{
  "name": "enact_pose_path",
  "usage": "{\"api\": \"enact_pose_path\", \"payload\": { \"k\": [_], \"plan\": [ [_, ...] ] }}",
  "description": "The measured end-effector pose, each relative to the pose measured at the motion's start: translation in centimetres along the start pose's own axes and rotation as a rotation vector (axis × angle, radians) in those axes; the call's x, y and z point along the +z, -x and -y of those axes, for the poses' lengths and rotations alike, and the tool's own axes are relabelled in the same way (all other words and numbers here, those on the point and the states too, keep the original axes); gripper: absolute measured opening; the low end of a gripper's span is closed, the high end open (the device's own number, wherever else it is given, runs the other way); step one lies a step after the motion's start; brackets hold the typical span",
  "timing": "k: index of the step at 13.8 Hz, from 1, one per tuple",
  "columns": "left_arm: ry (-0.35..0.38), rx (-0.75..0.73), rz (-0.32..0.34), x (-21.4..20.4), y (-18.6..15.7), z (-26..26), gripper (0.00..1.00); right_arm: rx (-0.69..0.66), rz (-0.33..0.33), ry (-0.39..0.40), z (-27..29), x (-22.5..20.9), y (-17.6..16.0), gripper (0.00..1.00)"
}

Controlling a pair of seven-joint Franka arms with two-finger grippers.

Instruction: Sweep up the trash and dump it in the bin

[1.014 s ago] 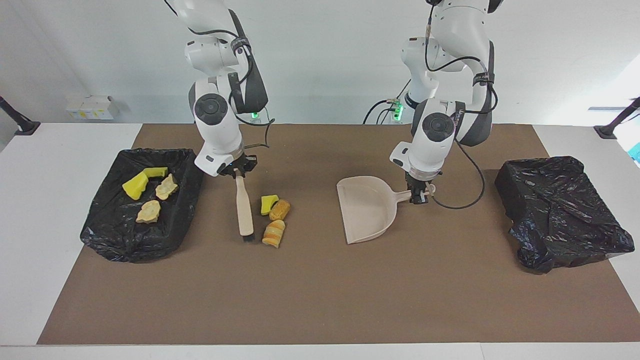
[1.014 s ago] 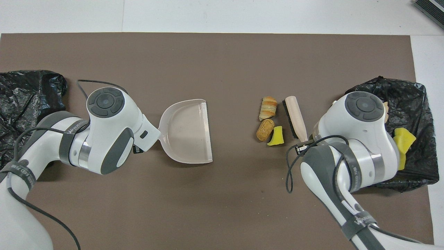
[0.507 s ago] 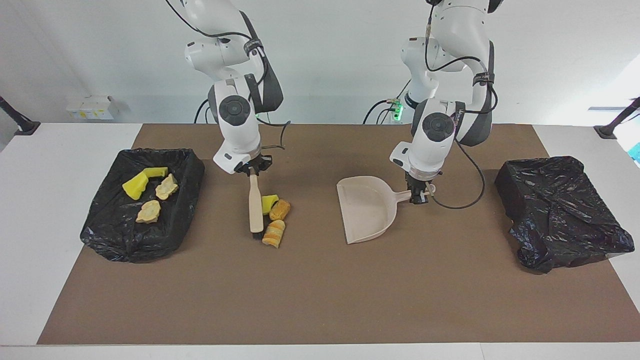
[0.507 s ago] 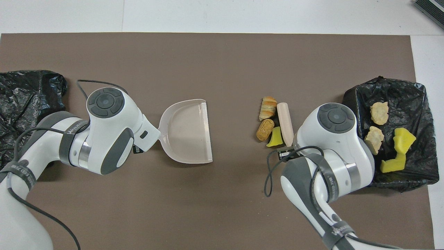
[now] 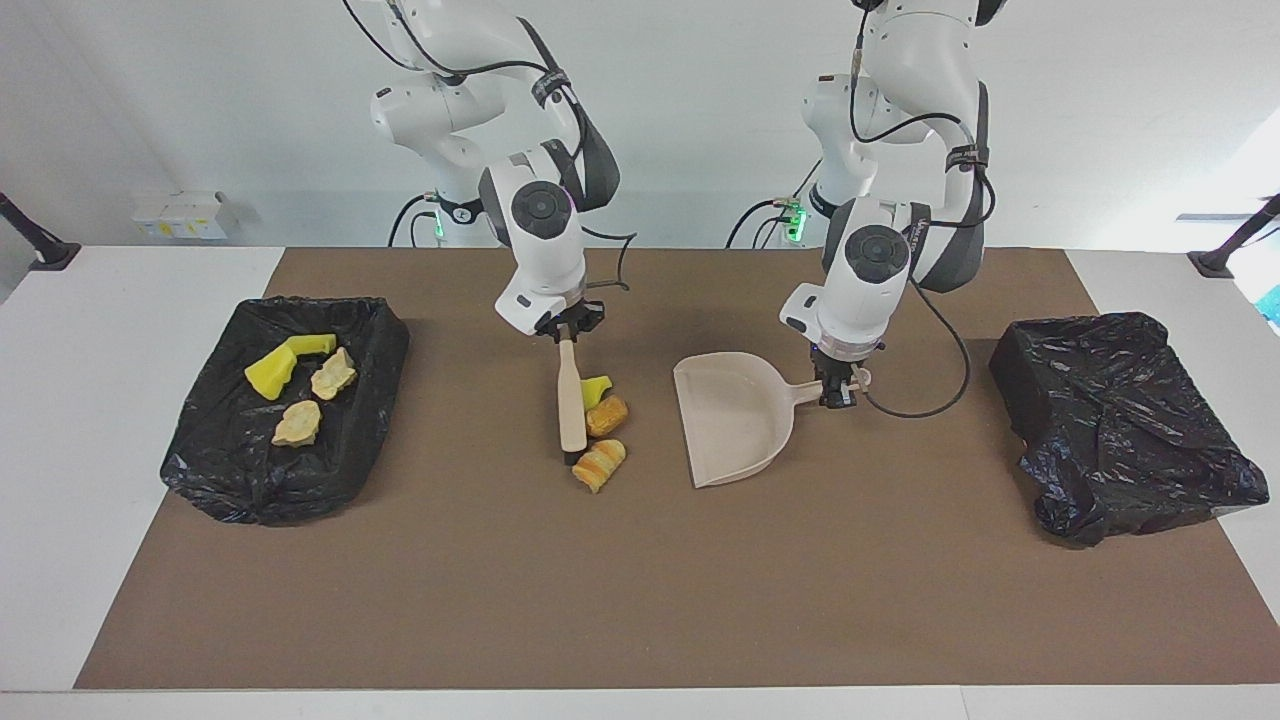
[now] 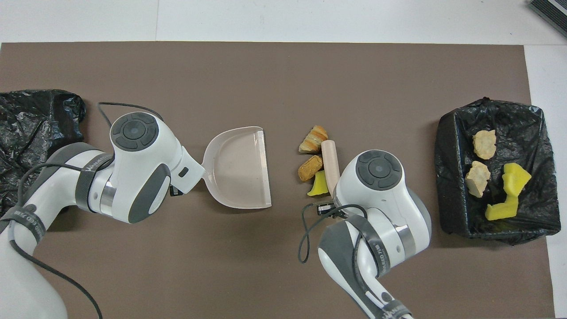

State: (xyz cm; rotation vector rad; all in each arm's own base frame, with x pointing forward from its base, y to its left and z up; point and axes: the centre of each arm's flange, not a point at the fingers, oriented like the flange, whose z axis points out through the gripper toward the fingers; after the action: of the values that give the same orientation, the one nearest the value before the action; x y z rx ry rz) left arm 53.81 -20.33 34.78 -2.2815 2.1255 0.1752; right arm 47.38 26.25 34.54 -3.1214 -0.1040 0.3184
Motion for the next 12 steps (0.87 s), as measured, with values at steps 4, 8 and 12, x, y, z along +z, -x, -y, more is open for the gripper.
{"api": "enact_pose_path", "payload": {
  "k": [4,8,12],
  "plan": [
    [-0.001,-0.008,-0.002,0.0,0.5,0.2,0.31,-0.040,-0.002,-0.042,6.4,0.3,0.6,0.26],
    [-0.002,-0.008,-0.002,0.0,0.5,0.3,0.31,-0.072,0.001,-0.157,12.7,0.3,2.5,0.26],
    [-0.002,-0.008,-0.002,0.0,0.5,0.3,0.31,-0.075,-0.008,-0.209,14.3,-0.9,2.5,0.26]
  ]
}}
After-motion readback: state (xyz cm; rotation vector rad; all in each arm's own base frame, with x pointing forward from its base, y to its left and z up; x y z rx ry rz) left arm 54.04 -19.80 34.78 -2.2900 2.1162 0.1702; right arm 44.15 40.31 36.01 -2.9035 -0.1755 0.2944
